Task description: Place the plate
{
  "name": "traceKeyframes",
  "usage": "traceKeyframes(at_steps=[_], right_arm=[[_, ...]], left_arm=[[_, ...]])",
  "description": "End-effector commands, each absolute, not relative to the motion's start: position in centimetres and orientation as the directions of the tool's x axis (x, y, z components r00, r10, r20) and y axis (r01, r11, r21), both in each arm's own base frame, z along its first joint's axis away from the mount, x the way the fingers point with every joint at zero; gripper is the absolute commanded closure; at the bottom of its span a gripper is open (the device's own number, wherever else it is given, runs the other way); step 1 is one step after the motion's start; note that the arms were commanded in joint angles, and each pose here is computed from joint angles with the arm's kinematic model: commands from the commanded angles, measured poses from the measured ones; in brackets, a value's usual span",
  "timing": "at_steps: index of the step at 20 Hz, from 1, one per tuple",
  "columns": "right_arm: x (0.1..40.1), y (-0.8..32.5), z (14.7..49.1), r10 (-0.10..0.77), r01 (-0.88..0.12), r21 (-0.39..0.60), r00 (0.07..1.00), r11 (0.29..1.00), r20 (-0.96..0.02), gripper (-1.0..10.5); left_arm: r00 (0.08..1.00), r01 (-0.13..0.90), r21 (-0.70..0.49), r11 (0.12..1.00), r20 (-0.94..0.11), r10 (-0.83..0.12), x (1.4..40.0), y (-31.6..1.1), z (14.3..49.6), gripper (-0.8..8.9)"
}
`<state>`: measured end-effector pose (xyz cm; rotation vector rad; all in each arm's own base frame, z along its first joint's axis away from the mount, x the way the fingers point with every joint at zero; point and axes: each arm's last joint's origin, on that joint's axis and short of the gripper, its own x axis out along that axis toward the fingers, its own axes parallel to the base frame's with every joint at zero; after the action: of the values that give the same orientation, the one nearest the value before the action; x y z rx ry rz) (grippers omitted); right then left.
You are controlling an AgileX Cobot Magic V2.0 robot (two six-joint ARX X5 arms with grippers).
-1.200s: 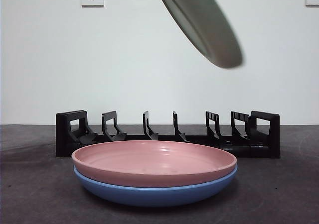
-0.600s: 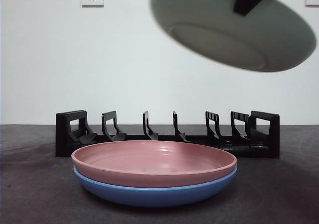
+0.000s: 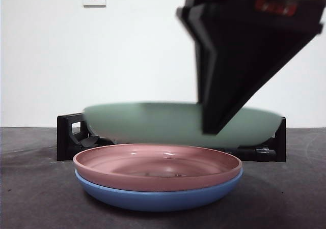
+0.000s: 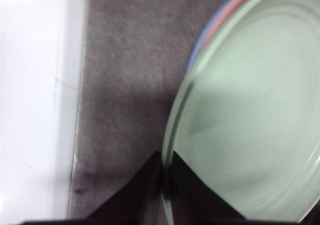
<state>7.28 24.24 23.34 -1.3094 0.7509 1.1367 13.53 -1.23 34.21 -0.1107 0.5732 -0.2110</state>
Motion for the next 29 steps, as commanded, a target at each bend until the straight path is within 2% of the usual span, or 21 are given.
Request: traceKeyframes(at_steps=[1, 6, 11, 15, 18, 19, 21, 22, 25, 27, 29], right_arm=[[7.2, 25.6, 23.1, 0.239, -0.920, -0.354, 0.310, -0.168, -0.920, 9.3], [8.1, 27.2, 21.4, 0.244, -0.913, -0.355, 0.304, -0.202, -0.921, 9.3], [9.1, 27.0, 21.1, 0.224, -0.920, -0.352, 0.311, -0.172, -0.924, 9.3], [9.3, 26.8, 21.1, 0.202, -0.923, -0.346, 0.311, -0.170, -0.929, 8.2], [9.2, 26.7, 21.2, 0.194, -0.925, -0.341, 0.308, -0.169, -0.931, 8.0], [9.3, 26.7, 21.5, 0.189, -0.930, -0.336, 0.306, -0.152, -0.933, 7.6], [9.3, 26.9, 22.5, 0.187, -0.944, -0.320, 0.301, -0.080, -0.935, 6.7], [9.3, 26.9, 23.3, 0.193, -0.950, -0.310, 0.297, -0.042, -0.935, 6.7], [9.3, 26.9, 26.7, 0.323, -0.953, -0.299, 0.299, 0.051, -0.898, 6.7], [10.4, 25.6, 29.2, 0.446, -0.931, -0.319, 0.365, 0.177, -0.817, 6.7], [12.6, 23.5, 31.1, 0.511, -0.891, -0.306, 0.445, 0.337, -0.735, 6.7]], left_arm=[[0.828, 0.169, -0.167, 0.971, -0.511, -0.232, 13.7, -1.2, 34.6, 4.07], [0.828, 0.169, -0.166, 0.971, -0.511, -0.232, 13.7, -1.2, 34.6, 4.07], [0.828, 0.169, -0.167, 0.971, -0.510, -0.232, 13.7, -1.2, 34.6, 4.07], [0.828, 0.169, -0.166, 0.971, -0.510, -0.232, 13.7, -1.2, 34.6, 4.07], [0.828, 0.169, -0.166, 0.971, -0.510, -0.232, 13.7, -1.2, 34.6, 4.07], [0.828, 0.169, -0.167, 0.971, -0.510, -0.232, 13.7, -1.2, 34.6, 4.07], [0.828, 0.169, -0.167, 0.971, -0.510, -0.232, 13.7, -1.2, 34.6, 4.07], [0.828, 0.169, -0.167, 0.971, -0.511, -0.232, 13.7, -1.2, 34.6, 4.07], [0.825, 0.168, -0.168, 0.971, -0.515, -0.232, 13.8, -1.2, 34.6, 4.07], [0.821, 0.167, -0.169, 0.971, -0.521, -0.232, 14.0, -1.3, 34.5, 4.07], [0.818, 0.161, -0.179, 0.971, -0.526, -0.232, 14.1, -1.3, 34.4, 4.07]])
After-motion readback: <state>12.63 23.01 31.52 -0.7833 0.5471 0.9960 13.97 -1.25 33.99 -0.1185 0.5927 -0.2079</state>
